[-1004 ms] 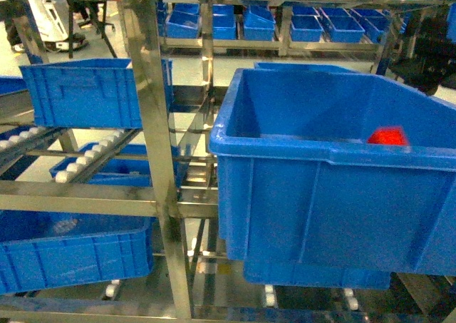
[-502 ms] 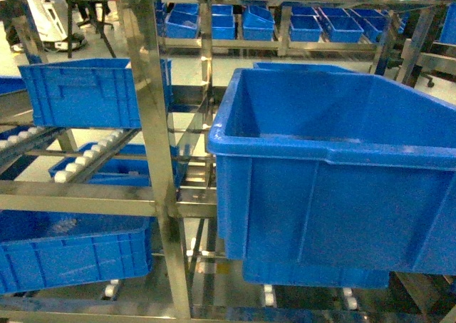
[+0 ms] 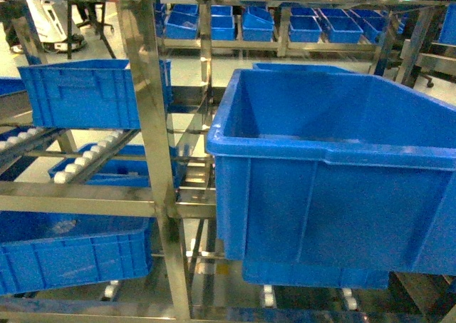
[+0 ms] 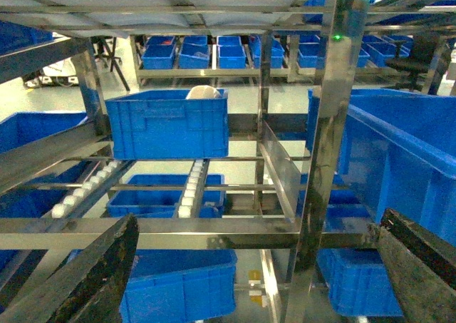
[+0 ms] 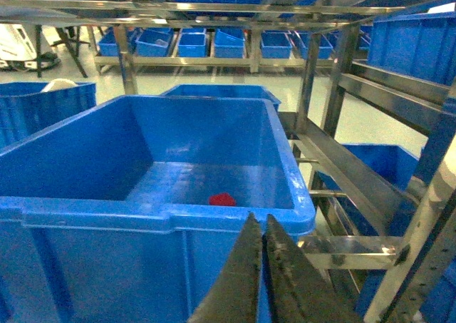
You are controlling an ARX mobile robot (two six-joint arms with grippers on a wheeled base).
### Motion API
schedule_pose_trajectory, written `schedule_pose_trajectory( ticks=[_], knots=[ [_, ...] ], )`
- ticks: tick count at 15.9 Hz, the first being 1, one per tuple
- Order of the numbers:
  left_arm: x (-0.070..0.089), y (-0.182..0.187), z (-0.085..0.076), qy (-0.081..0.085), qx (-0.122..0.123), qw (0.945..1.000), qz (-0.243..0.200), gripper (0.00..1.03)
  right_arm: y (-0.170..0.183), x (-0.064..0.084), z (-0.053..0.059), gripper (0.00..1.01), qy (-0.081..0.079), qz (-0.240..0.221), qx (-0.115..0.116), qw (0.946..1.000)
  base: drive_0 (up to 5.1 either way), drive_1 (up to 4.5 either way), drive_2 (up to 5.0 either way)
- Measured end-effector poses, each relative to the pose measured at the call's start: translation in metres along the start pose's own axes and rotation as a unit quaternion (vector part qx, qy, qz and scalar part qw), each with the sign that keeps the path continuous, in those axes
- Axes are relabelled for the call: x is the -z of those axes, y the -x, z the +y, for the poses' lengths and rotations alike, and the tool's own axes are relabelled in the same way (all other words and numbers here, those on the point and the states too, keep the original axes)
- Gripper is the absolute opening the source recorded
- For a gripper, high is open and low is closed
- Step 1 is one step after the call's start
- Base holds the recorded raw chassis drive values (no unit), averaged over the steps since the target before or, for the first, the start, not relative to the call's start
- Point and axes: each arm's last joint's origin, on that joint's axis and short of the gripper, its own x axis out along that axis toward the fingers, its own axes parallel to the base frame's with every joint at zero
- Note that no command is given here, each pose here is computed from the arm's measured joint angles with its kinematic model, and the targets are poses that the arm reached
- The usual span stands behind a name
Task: Place magnetic block on left shelf second layer
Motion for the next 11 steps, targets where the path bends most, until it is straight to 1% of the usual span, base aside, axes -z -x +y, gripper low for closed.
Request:
schedule_pose_trajectory(
  ticks=[1,3,8,9,10,11],
  knots=[
    [0.0,0.0,0.0,0.0,0.0,1.0,0.0,0.98,0.005,0.003,0.0,0.02,0.002,-0.002,-0.003,1.0,0.0,0.0,0.0],
    [0.0,0.0,0.0,0.0,0.0,1.0,0.0,0.98,0.014,0.008,0.0,0.02,0.002,-0.001,-0.003,1.0,0.0,0.0,0.0],
    [0.0,0.0,0.0,0.0,0.0,1.0,0.0,0.98,0.02,0.012,0.0,0.02,0.002,-0.001,-0.003,1.0,0.0,0.0,0.0],
    [0.0,0.0,0.0,0.0,0.0,1.0,0.0,0.98,0.024,0.013,0.0,0.02,0.002,-0.004,-0.003,1.0,0.0,0.0,0.0],
    [0.0,0.0,0.0,0.0,0.0,1.0,0.0,0.98,0.026,0.017,0.0,0.02,0.002,-0.018,-0.003,0.9998,0.0,0.0,0.0],
    [0.0,0.0,0.0,0.0,0.0,1.0,0.0,0.98,0.027,0.02,0.0,0.02,0.002,-0.003,-0.003,1.0,0.0,0.0,0.0]
  ],
)
